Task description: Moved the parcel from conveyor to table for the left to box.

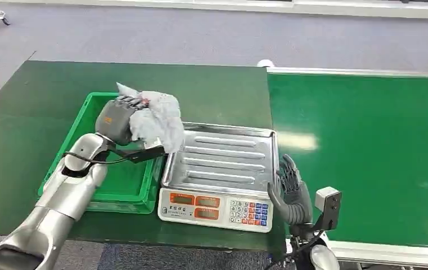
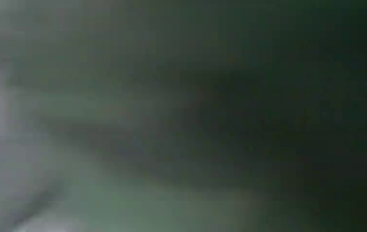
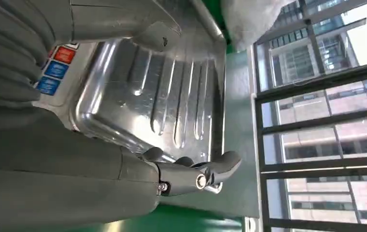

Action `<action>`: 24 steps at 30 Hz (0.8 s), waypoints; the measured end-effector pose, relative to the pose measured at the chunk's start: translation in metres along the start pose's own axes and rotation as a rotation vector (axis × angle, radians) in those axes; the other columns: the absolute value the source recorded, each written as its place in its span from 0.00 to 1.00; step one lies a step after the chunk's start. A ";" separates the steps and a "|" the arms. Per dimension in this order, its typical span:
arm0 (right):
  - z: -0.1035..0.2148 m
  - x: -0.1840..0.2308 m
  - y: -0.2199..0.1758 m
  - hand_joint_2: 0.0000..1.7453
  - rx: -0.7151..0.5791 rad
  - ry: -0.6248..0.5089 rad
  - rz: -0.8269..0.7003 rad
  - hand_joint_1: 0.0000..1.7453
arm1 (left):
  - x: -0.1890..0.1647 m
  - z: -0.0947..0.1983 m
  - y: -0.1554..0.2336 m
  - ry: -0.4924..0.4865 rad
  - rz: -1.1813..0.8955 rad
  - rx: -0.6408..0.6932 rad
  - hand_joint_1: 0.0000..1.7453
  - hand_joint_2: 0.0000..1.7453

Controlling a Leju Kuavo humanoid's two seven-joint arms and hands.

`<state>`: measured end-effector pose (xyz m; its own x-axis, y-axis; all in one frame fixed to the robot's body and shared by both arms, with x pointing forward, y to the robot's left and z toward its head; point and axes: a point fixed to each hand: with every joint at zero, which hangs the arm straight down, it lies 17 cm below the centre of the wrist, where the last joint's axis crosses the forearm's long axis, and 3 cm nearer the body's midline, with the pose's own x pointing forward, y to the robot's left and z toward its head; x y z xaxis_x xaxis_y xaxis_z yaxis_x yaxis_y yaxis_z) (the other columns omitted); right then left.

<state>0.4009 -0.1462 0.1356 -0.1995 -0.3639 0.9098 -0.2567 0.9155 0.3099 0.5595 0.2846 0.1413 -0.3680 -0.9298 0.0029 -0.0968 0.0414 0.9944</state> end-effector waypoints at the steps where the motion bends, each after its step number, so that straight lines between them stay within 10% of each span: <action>1: 0.001 0.001 -0.001 1.00 -0.004 -0.004 0.002 0.00 | -0.010 0.004 -0.001 0.027 -0.002 0.002 1.00 1.00; 11: 0.011 0.004 -0.010 1.00 -0.053 -0.001 0.009 0.00 | -0.095 0.063 0.022 0.300 0.073 0.232 1.00 1.00; 18: 0.013 0.006 -0.014 1.00 -0.068 -0.005 0.010 0.00 | -0.129 0.097 0.004 0.453 0.069 0.164 1.00 1.00; 19: 0.013 0.006 -0.014 1.00 -0.069 -0.006 0.010 0.00 | -0.132 0.099 0.000 0.469 0.066 0.142 0.04 1.00; 24: 0.013 0.005 -0.012 1.00 -0.058 0.002 0.021 0.00 | -0.139 0.111 -0.031 0.521 0.064 0.034 0.00 1.00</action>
<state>0.3911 -0.1613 0.1327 -0.2019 -0.3445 0.9168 -0.1977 0.9312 0.3064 0.5107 0.4530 0.0984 0.1339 -0.9832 0.1238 -0.1224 0.1076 0.9866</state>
